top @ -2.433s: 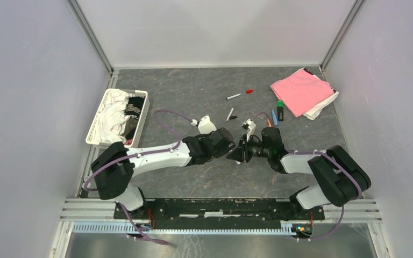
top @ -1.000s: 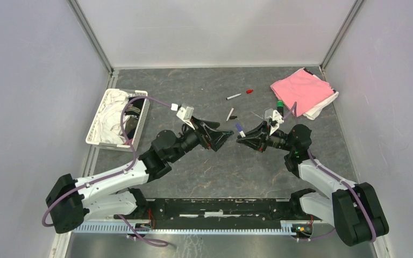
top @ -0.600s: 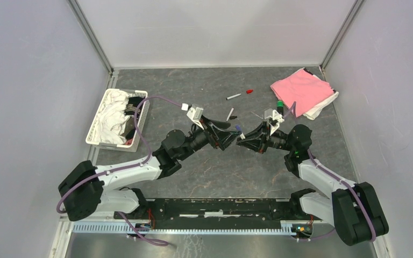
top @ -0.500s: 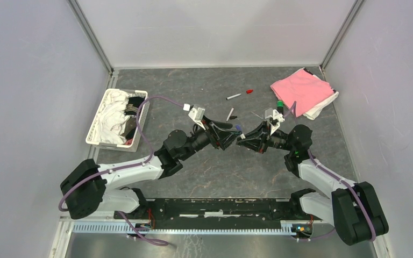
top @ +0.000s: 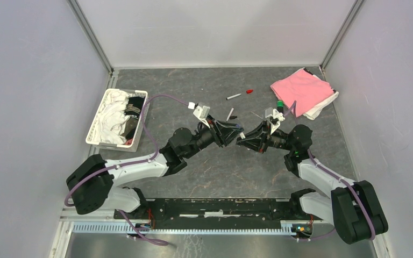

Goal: Insert the pens into the pen caps
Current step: Insert the pen cap onto the pen, then press the pen cap onto the pen.

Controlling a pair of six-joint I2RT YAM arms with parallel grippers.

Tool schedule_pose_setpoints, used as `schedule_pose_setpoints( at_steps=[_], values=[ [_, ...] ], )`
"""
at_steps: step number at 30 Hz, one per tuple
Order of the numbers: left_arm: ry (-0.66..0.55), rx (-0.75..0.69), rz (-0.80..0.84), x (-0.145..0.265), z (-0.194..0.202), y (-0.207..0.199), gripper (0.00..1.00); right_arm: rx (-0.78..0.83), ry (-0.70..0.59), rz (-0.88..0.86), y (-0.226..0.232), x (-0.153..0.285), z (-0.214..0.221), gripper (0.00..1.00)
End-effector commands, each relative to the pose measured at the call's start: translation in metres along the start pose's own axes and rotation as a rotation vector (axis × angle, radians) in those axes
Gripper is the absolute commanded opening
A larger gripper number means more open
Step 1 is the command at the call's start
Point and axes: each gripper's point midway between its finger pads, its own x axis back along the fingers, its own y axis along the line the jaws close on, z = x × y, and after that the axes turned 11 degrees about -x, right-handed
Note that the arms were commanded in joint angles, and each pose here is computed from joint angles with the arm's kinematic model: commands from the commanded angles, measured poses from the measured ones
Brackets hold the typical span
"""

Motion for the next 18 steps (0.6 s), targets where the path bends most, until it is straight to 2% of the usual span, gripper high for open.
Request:
schedule_pose_setpoints(
  at_steps=[1, 5, 14, 18],
  values=[
    [-0.070, 0.033, 0.037, -0.010, -0.024, -0.015, 0.43, 0.054, -0.023, -0.027, 0.005, -0.002, -0.013, 0.00],
    [-0.056, 0.027, 0.041, -0.013, -0.022, -0.015, 0.37, 0.050, -0.021, -0.027, 0.005, -0.002, -0.012, 0.00],
    [0.053, -0.052, 0.079, -0.015, -0.006, -0.021, 0.04, 0.044, -0.038, -0.059, 0.015, -0.001, -0.017, 0.00],
    [0.078, -0.032, 0.094, -0.013, -0.001, -0.024, 0.02, 0.036, -0.048, -0.055, 0.016, -0.002, -0.022, 0.00]
  ],
)
